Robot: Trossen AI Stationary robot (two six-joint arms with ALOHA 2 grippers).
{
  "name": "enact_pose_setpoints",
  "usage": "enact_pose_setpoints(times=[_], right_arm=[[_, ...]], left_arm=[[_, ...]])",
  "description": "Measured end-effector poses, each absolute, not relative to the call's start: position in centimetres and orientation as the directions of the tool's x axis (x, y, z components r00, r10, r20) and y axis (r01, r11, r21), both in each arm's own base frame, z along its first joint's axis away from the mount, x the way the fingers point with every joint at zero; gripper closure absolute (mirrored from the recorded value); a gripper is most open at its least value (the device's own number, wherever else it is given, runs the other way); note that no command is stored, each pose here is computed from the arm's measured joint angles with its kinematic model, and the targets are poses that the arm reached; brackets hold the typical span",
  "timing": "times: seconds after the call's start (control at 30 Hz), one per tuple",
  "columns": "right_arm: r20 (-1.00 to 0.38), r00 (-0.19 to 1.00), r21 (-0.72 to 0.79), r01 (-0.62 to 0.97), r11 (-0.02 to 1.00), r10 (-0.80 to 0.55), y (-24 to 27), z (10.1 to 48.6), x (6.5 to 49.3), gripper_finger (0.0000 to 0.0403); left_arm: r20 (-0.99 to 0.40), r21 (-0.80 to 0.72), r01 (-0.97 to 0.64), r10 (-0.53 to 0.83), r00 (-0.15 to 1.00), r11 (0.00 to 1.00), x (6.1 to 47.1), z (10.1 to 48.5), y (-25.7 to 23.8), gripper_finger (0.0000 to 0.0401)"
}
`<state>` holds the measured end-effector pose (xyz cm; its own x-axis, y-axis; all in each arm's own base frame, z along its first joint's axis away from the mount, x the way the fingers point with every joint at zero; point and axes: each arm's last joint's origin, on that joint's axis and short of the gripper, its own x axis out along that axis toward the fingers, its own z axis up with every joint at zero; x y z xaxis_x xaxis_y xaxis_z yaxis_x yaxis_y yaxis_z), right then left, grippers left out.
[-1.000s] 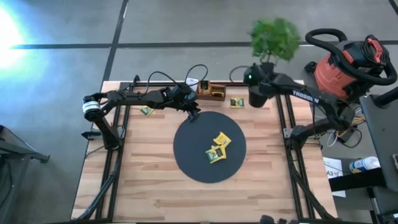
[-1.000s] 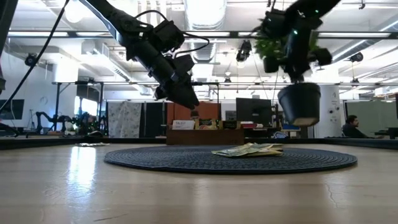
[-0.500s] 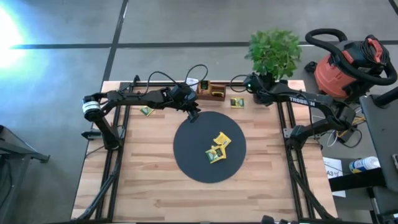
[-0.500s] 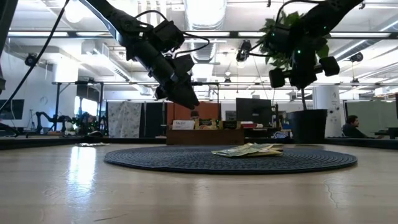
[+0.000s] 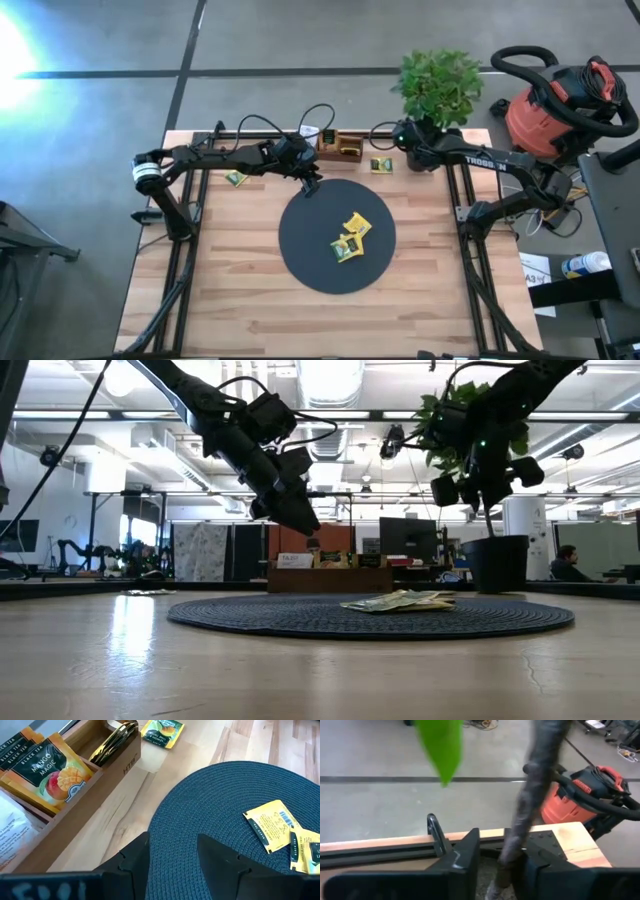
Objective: Pick & Place Tea
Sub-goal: Adjust the black potted plant
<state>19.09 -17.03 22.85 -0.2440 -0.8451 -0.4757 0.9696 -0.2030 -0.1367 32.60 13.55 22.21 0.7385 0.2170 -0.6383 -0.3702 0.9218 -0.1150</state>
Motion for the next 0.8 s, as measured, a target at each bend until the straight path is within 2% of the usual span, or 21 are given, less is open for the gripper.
enact_pose_setpoints(times=[0.2, 0.43, 0.6, 0.8], right_arm=[[-0.502, -0.213, -0.136, 0.977, -0.167, -0.838, -16.7, 22.7, 19.3, 0.0235], [-0.637, -0.095, -0.114, 0.993, -0.028, -0.765, -15.4, 22.7, 19.4, 0.0158], [-0.670, -0.063, -0.109, 0.994, 0.014, -0.739, -13.7, 23.4, 19.0, 0.0134], [-0.760, -0.017, -0.105, 0.990, 0.097, -0.650, -12.0, 24.1, 17.7, 0.0133]], left_arm=[[-0.638, -0.118, -0.372, 0.217, 0.739, 0.921, 32.6, 22.2, 13.5, 0.0243], [-0.638, -0.123, -0.376, 0.217, 0.739, 0.919, 32.6, 22.2, 13.5, 0.0243], [-0.638, -0.123, -0.376, 0.217, 0.739, 0.919, 32.6, 22.2, 13.5, 0.0243], [-0.638, -0.123, -0.375, 0.217, 0.739, 0.919, 32.6, 22.2, 13.5, 0.0243]])
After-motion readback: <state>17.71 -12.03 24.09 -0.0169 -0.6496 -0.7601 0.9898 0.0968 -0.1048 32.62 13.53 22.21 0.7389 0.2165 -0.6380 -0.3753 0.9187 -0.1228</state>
